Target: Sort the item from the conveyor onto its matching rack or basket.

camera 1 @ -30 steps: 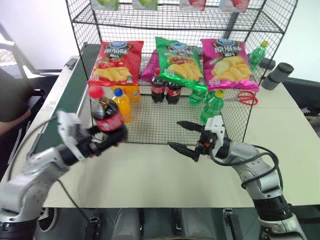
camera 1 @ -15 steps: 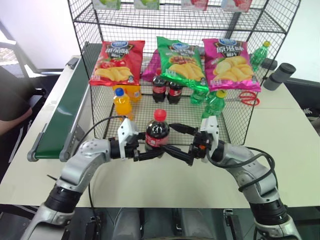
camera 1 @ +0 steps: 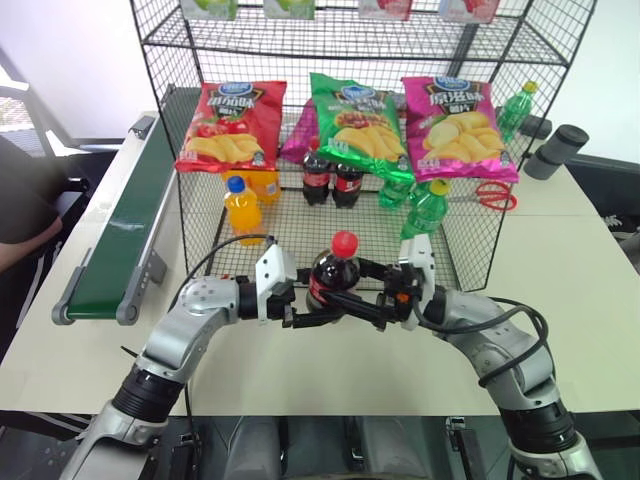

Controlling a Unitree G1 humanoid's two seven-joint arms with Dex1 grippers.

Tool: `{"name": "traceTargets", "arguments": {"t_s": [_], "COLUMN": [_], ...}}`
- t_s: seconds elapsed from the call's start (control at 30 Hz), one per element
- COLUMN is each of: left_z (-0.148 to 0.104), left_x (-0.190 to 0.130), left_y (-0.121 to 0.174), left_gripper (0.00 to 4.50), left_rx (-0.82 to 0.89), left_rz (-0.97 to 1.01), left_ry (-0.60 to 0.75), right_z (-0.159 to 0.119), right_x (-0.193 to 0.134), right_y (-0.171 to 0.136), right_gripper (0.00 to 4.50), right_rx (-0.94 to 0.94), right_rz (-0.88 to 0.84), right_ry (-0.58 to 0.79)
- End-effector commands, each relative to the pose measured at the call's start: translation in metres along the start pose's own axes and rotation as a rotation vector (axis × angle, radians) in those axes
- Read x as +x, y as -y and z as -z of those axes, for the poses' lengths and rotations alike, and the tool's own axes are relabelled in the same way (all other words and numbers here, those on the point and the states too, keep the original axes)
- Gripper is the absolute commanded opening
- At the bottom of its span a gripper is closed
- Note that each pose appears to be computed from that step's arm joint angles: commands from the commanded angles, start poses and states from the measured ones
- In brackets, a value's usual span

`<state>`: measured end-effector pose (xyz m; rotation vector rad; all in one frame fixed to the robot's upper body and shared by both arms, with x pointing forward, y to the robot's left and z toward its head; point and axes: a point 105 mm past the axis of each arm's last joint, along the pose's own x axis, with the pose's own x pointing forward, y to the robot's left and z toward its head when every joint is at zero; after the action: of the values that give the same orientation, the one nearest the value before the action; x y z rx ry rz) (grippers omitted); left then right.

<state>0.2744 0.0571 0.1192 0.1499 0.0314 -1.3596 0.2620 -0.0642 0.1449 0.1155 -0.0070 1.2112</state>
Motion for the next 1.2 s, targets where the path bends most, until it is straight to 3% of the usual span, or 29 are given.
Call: {"name": "traceTargets", "arguments": {"t_s": [0.03,0.07,0.1,0.27,0.5,0.8,1.2], "left_z": [-0.020,-0.019,-0.018,-0.007,0.004,0.006,-0.001], "left_x": [-0.005,-0.006,-0.007,-0.026,-0.073,-0.084,-0.081], "left_y": [-0.007,-0.008,-0.010,-0.022,-0.036,-0.034,-0.030], "left_gripper": [3.87,4.32,4.47,4.47,4.47,4.47,4.47], "left_rx": [0.019,0.016,0.025,0.033,0.046,0.050,0.035], "left_rz": [-0.034,-0.043,-0.059,-0.187,-0.489,-0.645,-0.639], "left_ry": [0.058,0.049,0.039,-0.014,-0.001,0.045,0.076], "right_z": [-0.011,-0.013,-0.013,-0.017,-0.009,-0.003,0.014], "right_x": [0.005,0.006,0.006,0.005,0.013,0.039,0.066], "right_y": [-0.004,-0.002,-0.001,0.017,0.072,0.119,0.134], "right_gripper": [2.93,2.93,2.93,2.93,2.93,2.93,2.93], "right_rx": [-0.048,-0.055,-0.063,-0.126,-0.296,-0.375,-0.224], "right_rz": [-0.024,-0.016,-0.009,0.096,0.412,0.684,0.697], "right_ry": [0.038,0.043,0.046,0.065,0.081,0.150,0.153]}}
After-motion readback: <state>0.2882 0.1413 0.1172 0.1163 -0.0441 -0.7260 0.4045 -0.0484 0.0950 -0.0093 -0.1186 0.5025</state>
